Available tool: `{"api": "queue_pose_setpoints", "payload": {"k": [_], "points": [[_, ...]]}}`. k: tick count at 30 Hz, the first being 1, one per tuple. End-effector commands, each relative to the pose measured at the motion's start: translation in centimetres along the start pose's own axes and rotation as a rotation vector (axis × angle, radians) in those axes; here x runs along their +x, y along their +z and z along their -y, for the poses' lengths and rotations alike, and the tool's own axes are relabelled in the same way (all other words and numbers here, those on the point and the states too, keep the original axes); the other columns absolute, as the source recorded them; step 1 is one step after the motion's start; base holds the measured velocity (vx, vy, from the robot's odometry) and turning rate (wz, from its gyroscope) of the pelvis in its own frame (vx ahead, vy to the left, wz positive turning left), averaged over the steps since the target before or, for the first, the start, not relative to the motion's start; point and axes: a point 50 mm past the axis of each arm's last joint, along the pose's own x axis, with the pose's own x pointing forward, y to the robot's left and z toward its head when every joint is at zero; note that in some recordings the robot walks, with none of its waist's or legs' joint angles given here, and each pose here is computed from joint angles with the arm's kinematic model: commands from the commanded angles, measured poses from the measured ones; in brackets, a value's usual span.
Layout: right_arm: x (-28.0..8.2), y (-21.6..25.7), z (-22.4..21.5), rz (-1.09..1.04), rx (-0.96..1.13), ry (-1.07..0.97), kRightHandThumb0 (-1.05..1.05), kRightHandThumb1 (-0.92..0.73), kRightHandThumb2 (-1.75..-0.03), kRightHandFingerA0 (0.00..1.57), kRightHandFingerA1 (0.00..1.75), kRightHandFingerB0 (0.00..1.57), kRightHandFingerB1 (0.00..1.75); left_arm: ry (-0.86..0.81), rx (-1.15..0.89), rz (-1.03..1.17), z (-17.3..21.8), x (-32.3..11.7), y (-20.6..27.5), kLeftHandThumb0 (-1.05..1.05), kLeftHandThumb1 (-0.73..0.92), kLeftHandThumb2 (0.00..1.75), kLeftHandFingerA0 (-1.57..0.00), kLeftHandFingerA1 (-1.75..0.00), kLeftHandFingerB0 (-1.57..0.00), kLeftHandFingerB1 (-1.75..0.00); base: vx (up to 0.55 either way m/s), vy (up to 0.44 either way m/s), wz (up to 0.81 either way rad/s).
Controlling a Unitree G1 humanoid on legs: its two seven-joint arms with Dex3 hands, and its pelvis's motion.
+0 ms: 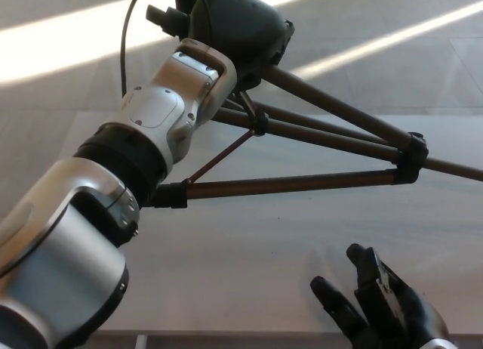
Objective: Use both hands of the robot to pick up the tripod lying in the middle of the desk and make it stand upright on the desk
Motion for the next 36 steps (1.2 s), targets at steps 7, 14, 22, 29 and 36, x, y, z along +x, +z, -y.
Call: {"api": "queue_pose_setpoints", "payload": {"k": [7,14,22,29,36], "points": [[-1.2,-1.4,-4.4,-0.146,0.125,0.155,-0.73,-0.78,-0.64,0.15,0.65,0.21,0.41,0.064,0.041,0.024,-1.5,0.3,-0.2,-0.31,0.72,0.79,-0.91,-1.69,-0.75,-1.06,0.00,0.000,0.00],[1.8,-0.5,-1.9,-0.116,0.183,-0.009,-0.38,-0.49,-1.07,0.05,0.56,0.00,0.50,0.099,0.069,0.037,-3.4,0.8,-0.2,-0.30,0.67,0.93,-0.97,-1.46,-0.83,-1.12,0.00,0.000,0.00],[4.1,2.1,-1.3,0.000,0.184,-0.038,-0.38,-0.47,-1.05,0.04,0.56,0.00,0.50,0.093,0.093,0.051,-3.0,0.6,0.0,-0.28,0.64,0.89,-0.93,-1.68,-0.85,-1.19,0.00,0.000,0.00],[5.7,3.8,-1.9,0.041,0.165,-0.025,-0.38,-0.45,-1.04,0.03,0.54,0.00,0.50,0.066,0.071,0.031,-3.0,0.5,-0.3,-0.29,0.63,0.87,-0.91,-1.69,-0.82,-1.30,0.00,0.000,0.00],[6.4,3.8,-2.2,0.061,0.169,-0.009,-0.78,-0.55,-0.97,0.02,0.36,0.05,0.32,0.095,0.071,0.047,-1.7,0.1,0.4,-0.26,0.58,0.95,-0.93,-1.69,-0.84,-1.22,0.00,0.000,0.00]]}}
